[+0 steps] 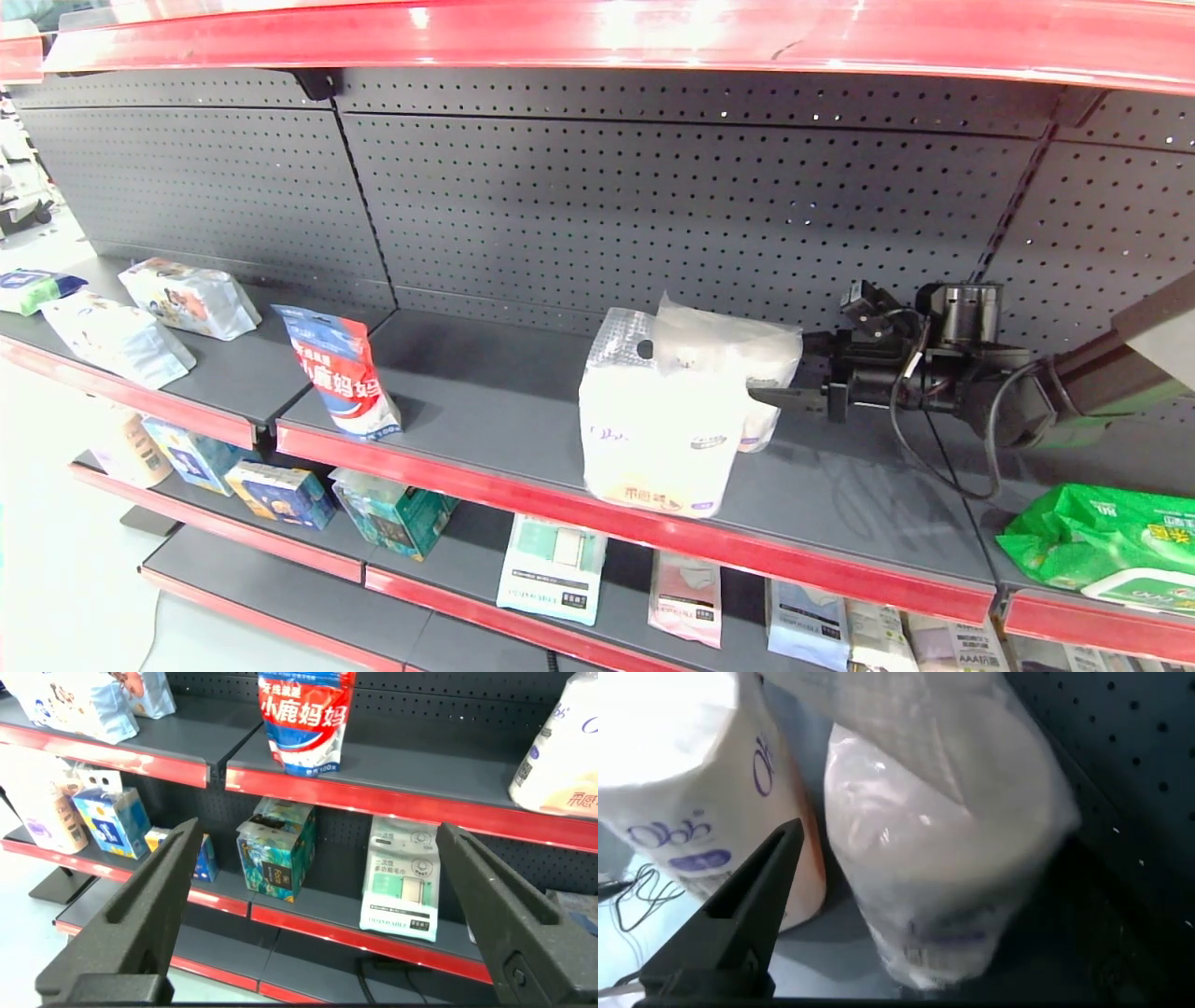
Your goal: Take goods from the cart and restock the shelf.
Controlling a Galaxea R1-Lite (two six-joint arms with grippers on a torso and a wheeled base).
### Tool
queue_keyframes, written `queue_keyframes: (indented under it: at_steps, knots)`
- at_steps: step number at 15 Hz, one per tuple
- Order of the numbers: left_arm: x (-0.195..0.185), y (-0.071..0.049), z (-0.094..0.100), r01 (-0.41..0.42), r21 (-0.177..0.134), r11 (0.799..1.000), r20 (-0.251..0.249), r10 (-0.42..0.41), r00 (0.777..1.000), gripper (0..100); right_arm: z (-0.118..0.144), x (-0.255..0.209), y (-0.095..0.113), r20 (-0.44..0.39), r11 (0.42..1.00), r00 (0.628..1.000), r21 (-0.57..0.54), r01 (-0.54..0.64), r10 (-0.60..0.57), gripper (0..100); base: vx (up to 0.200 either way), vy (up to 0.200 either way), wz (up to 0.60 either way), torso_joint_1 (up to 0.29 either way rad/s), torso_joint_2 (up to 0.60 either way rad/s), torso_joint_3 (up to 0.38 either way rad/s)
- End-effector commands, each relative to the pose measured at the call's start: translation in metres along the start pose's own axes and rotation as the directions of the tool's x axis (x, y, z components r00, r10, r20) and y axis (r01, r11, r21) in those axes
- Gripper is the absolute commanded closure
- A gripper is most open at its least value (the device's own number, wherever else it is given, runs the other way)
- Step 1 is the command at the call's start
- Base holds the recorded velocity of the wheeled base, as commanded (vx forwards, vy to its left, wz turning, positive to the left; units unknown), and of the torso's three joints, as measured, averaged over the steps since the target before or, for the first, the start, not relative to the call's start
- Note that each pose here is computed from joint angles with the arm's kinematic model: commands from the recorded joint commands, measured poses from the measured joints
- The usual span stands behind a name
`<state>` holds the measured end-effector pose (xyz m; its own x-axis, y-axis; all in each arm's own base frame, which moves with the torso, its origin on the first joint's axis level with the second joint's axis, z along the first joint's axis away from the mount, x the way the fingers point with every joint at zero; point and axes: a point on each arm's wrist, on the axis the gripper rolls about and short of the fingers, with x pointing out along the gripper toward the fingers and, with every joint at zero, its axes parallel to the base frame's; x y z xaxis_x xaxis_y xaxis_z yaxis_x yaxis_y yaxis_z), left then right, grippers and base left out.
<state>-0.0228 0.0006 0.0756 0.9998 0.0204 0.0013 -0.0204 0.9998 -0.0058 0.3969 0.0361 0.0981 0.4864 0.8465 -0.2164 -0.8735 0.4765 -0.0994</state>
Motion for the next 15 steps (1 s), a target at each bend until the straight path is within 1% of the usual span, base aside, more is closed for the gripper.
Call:
queue_keyframes:
  at_steps: [1, 3, 4, 7, 8, 11, 12, 14, 15]
  knots:
    - [0.0, 0.0, 0.0, 0.0, 0.0, 1.0, 0.0, 0.0, 1.0, 0, 0.007, -0.009, 0.003, 0.006, 1.0, 1.0, -0.009, 0.013, -0.013, 0, 0.0, 0.0, 0.0, 0.0, 0.0, 0.0]
    - [0.0, 0.0, 0.0, 0.0, 0.0, 1.0, 0.0, 0.0, 1.0, 0, 0.006, -0.024, 0.01, -0.007, 0.999, 0.999, 0.012, 0.033, -0.033, 0, 0.0, 0.0, 0.0, 0.0, 0.0, 0.0]
    - [0.0, 0.0, 0.0, -0.001, 0.0, 1.0, 0.0, 0.001, 1.0, 0, 0.003, -0.036, 0.017, -0.025, 0.998, 0.998, 0.037, 0.054, -0.053, 0, 0.0, 0.0, 0.0, 0.0, 0.0, 0.0]
    - [0.0, 0.0, 0.0, 0.0, 0.0, 1.0, 0.0, 0.0, 1.0, 0, 0.011, -0.065, 0.03, -0.071, 0.981, 0.982, 0.064, 0.182, -0.177, 0, 0.0, 0.0, 0.0, 0.0, 0.0, 0.0]
    - [0.0, 0.0, 0.0, -0.001, 0.0, 1.0, 0.0, 0.001, 1.0, 0, 0.015, -0.08, 0.039, -0.097, 0.962, 0.964, 0.088, 0.257, -0.249, 0, 0.0, 0.0, 0.0, 0.0, 0.0, 0.0]
    - [0.0, 0.0, 0.0, -0.001, 0.0, 1.0, 0.0, 0.001, 1.0, 0, 0.027, -0.112, 0.07, -0.142, 0.905, 0.909, 0.113, 0.409, -0.393, 0, 0.0, 0.0, 0.0, 0.0, 0.0, 0.0]
    - [0.0, 0.0, 0.0, -0.001, 0.0, 1.0, 0.0, 0.001, 1.0, 0, 0.031, -0.123, 0.077, -0.152, 0.873, 0.877, 0.114, 0.474, -0.456, 0, 0.0, 0.0, 0.0, 0.0, 0.0, 0.0]
    - [0.0, 0.0, 0.0, -0.001, 0.0, 1.0, 0.0, 0.001, 1.0, 0, 0.042, -0.141, 0.092, -0.166, 0.784, 0.797, 0.152, 0.603, -0.581, 0, 0.0, 0.0, 0.0, 0.0, 0.0, 0.0]
    - [0.0, 0.0, 0.0, 0.0, 0.0, 1.0, 0.0, 0.0, 1.0, 0, 0.053, -0.154, 0.112, -0.182, 0.653, 0.683, 0.2, 0.73, -0.707, 0, 0.0, 0.0, 0.0, 0.0, 0.0, 0.0]
